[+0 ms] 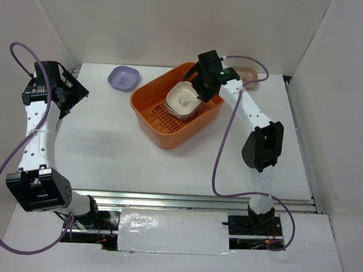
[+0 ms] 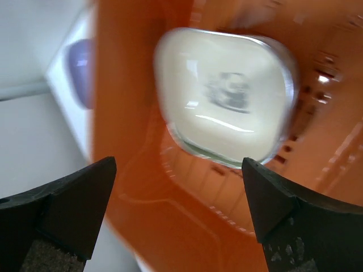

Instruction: Place the plates into the plastic bin on the countertop

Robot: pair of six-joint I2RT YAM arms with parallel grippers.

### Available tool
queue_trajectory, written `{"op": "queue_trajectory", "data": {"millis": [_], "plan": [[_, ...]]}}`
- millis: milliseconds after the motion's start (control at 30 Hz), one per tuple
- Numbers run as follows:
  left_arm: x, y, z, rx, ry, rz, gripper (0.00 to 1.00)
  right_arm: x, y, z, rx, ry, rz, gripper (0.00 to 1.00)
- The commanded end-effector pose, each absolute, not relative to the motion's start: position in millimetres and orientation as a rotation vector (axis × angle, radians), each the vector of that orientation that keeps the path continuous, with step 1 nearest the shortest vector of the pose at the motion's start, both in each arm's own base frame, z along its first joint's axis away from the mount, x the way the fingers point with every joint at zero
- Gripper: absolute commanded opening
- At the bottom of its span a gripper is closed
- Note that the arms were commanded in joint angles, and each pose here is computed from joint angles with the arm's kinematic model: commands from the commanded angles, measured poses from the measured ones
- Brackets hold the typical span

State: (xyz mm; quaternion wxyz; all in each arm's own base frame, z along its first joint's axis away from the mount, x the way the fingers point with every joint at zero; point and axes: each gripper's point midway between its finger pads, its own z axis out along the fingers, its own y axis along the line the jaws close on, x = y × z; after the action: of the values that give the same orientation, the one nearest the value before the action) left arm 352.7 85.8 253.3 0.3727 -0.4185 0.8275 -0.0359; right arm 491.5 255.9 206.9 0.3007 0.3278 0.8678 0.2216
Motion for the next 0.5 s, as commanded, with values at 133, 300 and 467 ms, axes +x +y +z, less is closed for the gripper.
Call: {"op": "queue_trajectory", "data": {"millis": [133, 300, 467], "plan": [[358, 92, 256, -1.063, 2.088, -0.089, 0.99, 484, 182, 441, 0.66, 1.77, 0.784, 1.0], [356, 92, 254, -1.069, 2.1, -0.133, 0.99, 499, 55, 372, 0.869, 1.824, 0.47, 1.0], [357, 82, 256, -1.0, 2.109, -0.198, 0.99, 532, -38, 291, 1.054, 1.845, 0.44, 1.0]]}}
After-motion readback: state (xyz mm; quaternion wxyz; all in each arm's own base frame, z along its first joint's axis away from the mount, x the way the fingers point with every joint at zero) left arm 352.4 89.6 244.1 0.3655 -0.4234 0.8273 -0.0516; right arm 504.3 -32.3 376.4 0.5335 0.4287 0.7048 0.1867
